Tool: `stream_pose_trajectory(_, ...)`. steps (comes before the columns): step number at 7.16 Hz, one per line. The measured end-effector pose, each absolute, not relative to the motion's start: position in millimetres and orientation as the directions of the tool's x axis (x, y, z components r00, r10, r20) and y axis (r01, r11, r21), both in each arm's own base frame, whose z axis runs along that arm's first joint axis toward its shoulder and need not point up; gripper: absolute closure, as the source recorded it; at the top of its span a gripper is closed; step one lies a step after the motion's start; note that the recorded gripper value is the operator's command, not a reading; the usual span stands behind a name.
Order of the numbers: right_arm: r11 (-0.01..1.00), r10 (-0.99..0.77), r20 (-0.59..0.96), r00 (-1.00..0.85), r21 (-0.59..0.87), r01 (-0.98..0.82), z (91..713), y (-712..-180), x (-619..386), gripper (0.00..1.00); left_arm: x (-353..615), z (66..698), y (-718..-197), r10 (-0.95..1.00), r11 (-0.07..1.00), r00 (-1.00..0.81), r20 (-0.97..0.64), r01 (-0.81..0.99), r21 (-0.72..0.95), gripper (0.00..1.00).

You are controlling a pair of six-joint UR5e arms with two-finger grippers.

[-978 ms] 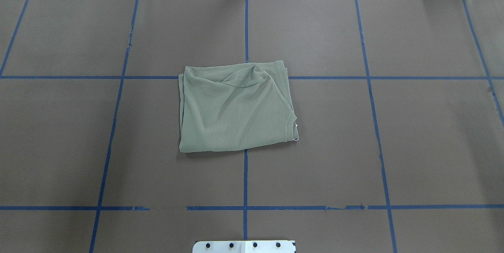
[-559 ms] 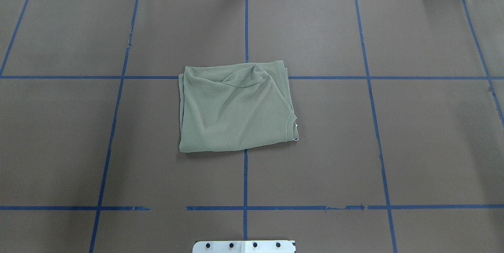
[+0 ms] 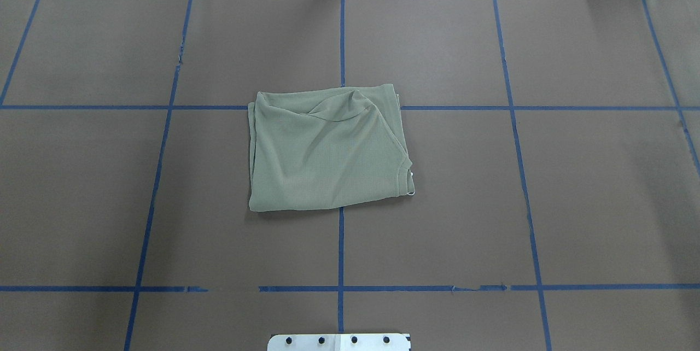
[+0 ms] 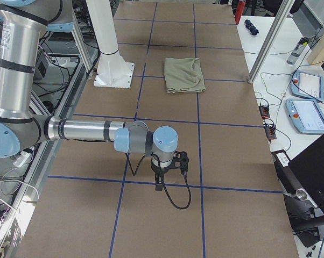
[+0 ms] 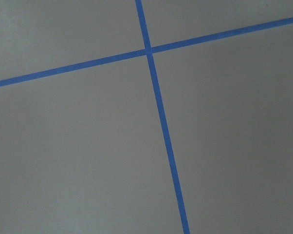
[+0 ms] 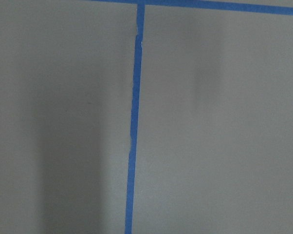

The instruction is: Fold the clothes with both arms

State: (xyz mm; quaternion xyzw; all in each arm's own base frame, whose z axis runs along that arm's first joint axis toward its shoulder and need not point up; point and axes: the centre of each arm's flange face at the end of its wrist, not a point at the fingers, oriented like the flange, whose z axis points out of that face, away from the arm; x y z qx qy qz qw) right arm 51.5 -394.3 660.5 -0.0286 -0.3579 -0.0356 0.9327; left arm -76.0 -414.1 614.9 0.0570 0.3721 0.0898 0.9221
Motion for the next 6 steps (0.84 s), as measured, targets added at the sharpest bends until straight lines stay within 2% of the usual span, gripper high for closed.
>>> stream_pose_trajectory(6, 0.997, -0.046, 0.669, 0.742, -0.02, 0.08, 656.1, -395.5, 53.2, 0.0, -77.3, 615.9, -412.3, 0.202, 0.979, 0.709, -0.676, -0.119, 0.168, 0.0)
